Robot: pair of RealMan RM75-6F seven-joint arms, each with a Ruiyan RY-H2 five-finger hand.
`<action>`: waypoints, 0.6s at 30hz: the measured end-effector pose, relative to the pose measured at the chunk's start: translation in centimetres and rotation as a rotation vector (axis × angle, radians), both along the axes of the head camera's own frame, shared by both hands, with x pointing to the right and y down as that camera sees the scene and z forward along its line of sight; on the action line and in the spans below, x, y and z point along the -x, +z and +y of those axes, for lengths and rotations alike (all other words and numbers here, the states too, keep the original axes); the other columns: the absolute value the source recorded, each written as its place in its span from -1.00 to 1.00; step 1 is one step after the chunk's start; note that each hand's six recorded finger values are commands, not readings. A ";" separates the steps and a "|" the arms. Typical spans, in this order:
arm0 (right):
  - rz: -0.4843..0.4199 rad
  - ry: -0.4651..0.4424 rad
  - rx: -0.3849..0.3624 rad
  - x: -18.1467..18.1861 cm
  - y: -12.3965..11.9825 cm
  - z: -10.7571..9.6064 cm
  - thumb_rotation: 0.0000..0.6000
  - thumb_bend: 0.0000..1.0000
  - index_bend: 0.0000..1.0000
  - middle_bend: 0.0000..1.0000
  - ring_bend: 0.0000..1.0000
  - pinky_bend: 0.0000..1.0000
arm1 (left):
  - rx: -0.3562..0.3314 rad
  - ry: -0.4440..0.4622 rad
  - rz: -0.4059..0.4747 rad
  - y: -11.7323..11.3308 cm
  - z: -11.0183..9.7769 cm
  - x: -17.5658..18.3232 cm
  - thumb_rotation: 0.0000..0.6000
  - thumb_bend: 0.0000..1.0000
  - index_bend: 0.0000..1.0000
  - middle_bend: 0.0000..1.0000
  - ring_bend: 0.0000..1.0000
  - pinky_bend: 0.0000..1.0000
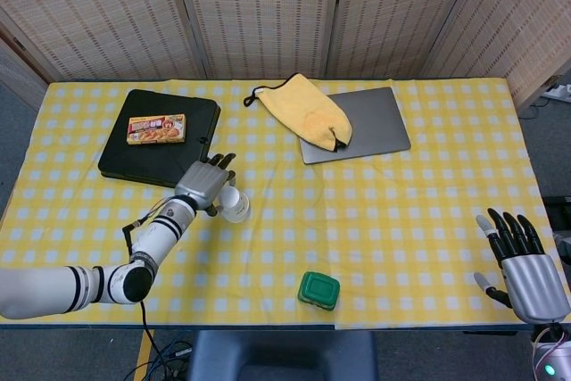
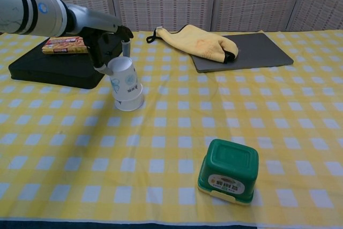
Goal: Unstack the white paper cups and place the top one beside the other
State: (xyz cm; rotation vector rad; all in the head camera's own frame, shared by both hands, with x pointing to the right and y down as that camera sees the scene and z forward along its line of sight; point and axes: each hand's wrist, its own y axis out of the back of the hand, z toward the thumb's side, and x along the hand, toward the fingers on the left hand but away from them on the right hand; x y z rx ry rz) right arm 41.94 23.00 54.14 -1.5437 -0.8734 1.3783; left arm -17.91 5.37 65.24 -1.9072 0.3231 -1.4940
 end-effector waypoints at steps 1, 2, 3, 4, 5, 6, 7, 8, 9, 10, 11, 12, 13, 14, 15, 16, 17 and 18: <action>0.001 -0.001 0.001 0.0 0.0 0.0 1.00 -0.56 -0.94 -1.00 -1.00 -1.00 | -0.004 -0.002 0.001 -0.3 0.0 0.0 1.00 -0.36 -0.21 -1.00 -1.00 -0.63; 0.001 -0.001 0.002 0.0 0.1 0.0 1.00 -0.56 -0.94 -1.00 -1.00 -1.00 | -0.009 -0.003 0.001 -0.6 0.0 0.0 1.00 -0.36 -0.21 -1.00 -1.00 -0.63; 0.001 -0.002 0.003 0.0 0.1 0.0 1.00 -0.56 -0.94 -1.00 -1.00 -1.00 | -0.016 -0.006 0.002 -1.1 -0.1 0.1 1.00 -0.36 -0.21 -1.00 -1.00 -0.63; 0.002 -0.003 0.003 0.1 0.1 0.0 1.00 -0.56 -0.94 -1.00 -1.00 -1.00 | -0.021 -0.009 0.003 -1.6 -0.1 0.1 1.00 -0.36 -0.21 -1.00 -1.00 -0.63; 0.003 -0.006 0.004 0.1 0.1 0.1 1.00 -0.56 -0.94 -1.00 -1.00 -1.00 | -0.026 -0.012 0.004 -2.0 -0.1 0.2 1.00 -0.36 -0.21 -1.00 -1.00 -0.63; 0.003 -0.006 0.004 0.1 0.1 0.1 1.00 -0.56 -0.94 -1.00 -1.00 -1.00 | -0.033 -0.016 0.005 -2.7 -0.1 0.2 1.00 -0.36 -0.21 -1.00 -1.00 -0.63; 0.003 -0.007 0.004 0.2 0.1 0.1 1.00 -0.56 -0.94 -1.00 -1.00 -1.00 | -0.037 -0.020 0.006 -3.1 -0.1 0.3 1.00 -0.36 -0.21 -1.00 -1.00 -0.63; 0.004 -0.008 0.004 0.2 0.1 0.1 1.00 -0.56 -0.94 -1.00 -1.00 -1.00 | -0.042 -0.025 0.006 -3.6 -0.1 0.4 1.00 -0.36 -0.21 -1.00 -1.00 -0.63; 0.005 -0.009 0.005 0.2 0.2 0.2 1.00 -0.56 -0.94 -1.00 -1.00 -1.00 | -0.048 -0.032 0.007 -4.3 -0.2 0.5 1.00 -0.36 -0.21 -1.00 -1.00 -0.63; 0.006 -0.010 0.005 0.3 0.2 0.2 1.00 -0.56 -0.94 -1.00 -1.00 -1.00 | -0.052 -0.037 0.007 -4.9 -0.2 0.7 1.00 -0.36 -0.22 -1.00 -1.00 -0.63; 0.007 -0.012 0.005 0.3 0.2 0.3 1.00 -0.56 -0.94 -1.00 -1.00 -1.00 | -0.056 -0.043 0.007 -5.5 -0.2 0.9 1.00 -0.36 -0.22 -1.00 -1.00 -0.63; 0.008 -0.013 0.006 0.4 0.2 0.3 1.00 -0.56 -0.94 -1.00 -1.00 -1.00 | -0.064 -0.050 0.004 -6.3 -0.2 1.2 1.00 -0.36 -0.22 -1.00 -1.00 -0.63; 0.009 -0.014 0.006 0.4 0.3 0.3 1.00 -0.56 -0.94 -1.00 -1.00 -1.00 | -0.071 -0.056 0.001 -6.8 -0.3 1.4 1.00 -0.36 -0.22 -1.00 -1.00 -0.63; 0.010 -0.015 0.007 0.4 0.3 0.4 1.00 -0.56 -0.94 -1.00 -1.00 -1.00 | -0.078 -0.063 -0.002 -7.4 -0.4 1.8 1.00 -0.36 -0.22 -1.00 -1.00 -0.63; 0.012 -0.015 0.008 0.5 0.3 0.4 1.00 -0.56 -0.94 -1.00 -1.00 -1.00 | -0.086 -0.072 -0.008 -8.0 -0.5 2.2 1.00 -0.36 -0.22 -1.00 -1.00 -0.63; 0.014 -0.015 0.008 0.5 0.4 0.4 1.00 -0.56 -0.94 -1.00 -1.00 -1.00 | -0.092 -0.080 -0.013 -8.4 -0.5 2.7 1.00 -0.36 -0.22 -1.00 -1.00 -0.63; 0.017 -0.014 0.009 0.5 0.5 0.4 1.00 -0.56 -0.94 -1.00 -1.00 -1.00 | -0.096 -0.087 -0.019 -8.7 -0.6 3.1 1.00 -0.36 -0.22 -1.00 -1.00 -0.63; 0.018 -0.013 0.010 0.5 0.5 0.4 1.00 -0.56 -0.94 -1.00 -1.00 -1.00 | -0.100 -0.096 -0.028 -8.9 -0.6 3.8 1.00 -0.36 -0.22 -1.00 -1.00 -0.63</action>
